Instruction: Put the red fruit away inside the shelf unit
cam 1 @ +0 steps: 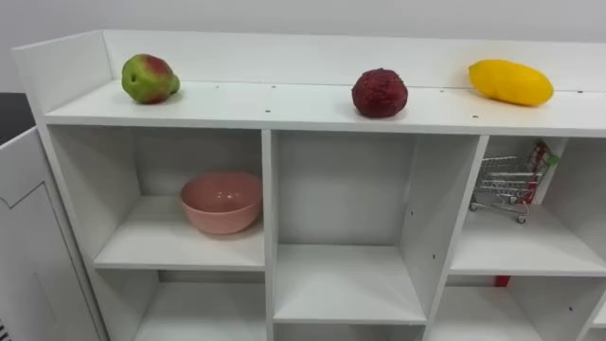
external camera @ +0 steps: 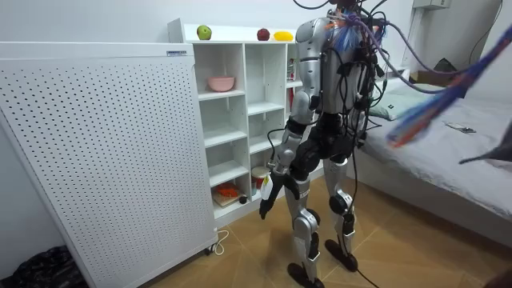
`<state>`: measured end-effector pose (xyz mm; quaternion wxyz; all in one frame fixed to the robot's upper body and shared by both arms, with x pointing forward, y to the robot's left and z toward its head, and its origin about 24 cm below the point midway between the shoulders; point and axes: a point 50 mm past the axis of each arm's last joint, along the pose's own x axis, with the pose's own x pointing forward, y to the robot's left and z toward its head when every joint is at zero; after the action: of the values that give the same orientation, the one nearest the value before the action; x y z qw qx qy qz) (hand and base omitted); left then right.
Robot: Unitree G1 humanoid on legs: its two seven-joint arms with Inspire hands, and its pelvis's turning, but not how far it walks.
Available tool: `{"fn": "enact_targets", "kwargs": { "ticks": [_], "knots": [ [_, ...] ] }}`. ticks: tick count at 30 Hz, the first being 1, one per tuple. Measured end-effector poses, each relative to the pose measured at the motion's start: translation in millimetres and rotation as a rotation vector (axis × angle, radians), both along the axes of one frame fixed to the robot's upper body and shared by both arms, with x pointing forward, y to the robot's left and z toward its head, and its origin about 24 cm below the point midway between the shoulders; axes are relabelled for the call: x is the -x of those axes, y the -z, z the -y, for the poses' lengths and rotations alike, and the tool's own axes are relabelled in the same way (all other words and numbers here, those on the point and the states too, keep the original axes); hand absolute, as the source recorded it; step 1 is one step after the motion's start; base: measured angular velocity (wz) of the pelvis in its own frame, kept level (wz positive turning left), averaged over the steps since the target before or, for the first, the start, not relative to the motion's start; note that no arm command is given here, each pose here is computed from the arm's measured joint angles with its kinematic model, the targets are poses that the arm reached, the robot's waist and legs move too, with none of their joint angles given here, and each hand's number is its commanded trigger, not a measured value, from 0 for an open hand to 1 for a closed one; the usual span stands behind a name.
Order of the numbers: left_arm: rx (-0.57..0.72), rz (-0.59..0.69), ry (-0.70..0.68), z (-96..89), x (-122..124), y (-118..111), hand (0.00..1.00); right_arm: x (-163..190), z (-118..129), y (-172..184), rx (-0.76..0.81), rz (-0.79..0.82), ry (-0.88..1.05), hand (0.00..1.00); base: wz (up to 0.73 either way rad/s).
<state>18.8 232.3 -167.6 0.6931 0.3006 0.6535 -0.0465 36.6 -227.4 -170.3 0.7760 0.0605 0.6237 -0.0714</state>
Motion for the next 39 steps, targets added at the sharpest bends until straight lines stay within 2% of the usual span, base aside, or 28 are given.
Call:
{"fn": "enact_targets", "kwargs": {
  "ticks": [6,15,21,27,29,32,35,39],
  "knots": [
    [-0.012,0.007,0.0,-0.5,0,0,0.0,0,0,0,0.003,0.003,0.014,0.0,0.0],
    [-0.013,0.058,-0.003,-0.8,-4,-1,0.0,5,5,0,0.022,0.01,0.172,0.0,0.0],
    [-0.047,0.1,-0.053,-7.4,-5,-3,0.0,-11,20,-6,0.087,0.074,0.295,0.0,-0.1],
    [-0.08,0.137,-0.091,-15.6,-2,-5,0.0,-93,52,-46,0.227,0.42,0.406,0.0,-0.03],
    [-0.097,0.144,-0.089,-17.4,-2,-6,0.0,-132,61,-77,0.298,0.612,0.399,0.0,0.02],
    [-0.11,0.148,-0.089,-18.2,0,-7,0.0,-165,63,-118,0.366,0.821,0.366,0.0,0.03],
    [-0.12,0.152,-0.085,-18.5,1,-7,0.0,-185,61,-154,0.45,0.992,0.308,0.0,-0.03],
    [-0.125,0.163,-0.079,-18.7,-2,-8,0.0,-196,57,-186,0.519,1.124,0.288,0.0,0.02]
  ]
}}
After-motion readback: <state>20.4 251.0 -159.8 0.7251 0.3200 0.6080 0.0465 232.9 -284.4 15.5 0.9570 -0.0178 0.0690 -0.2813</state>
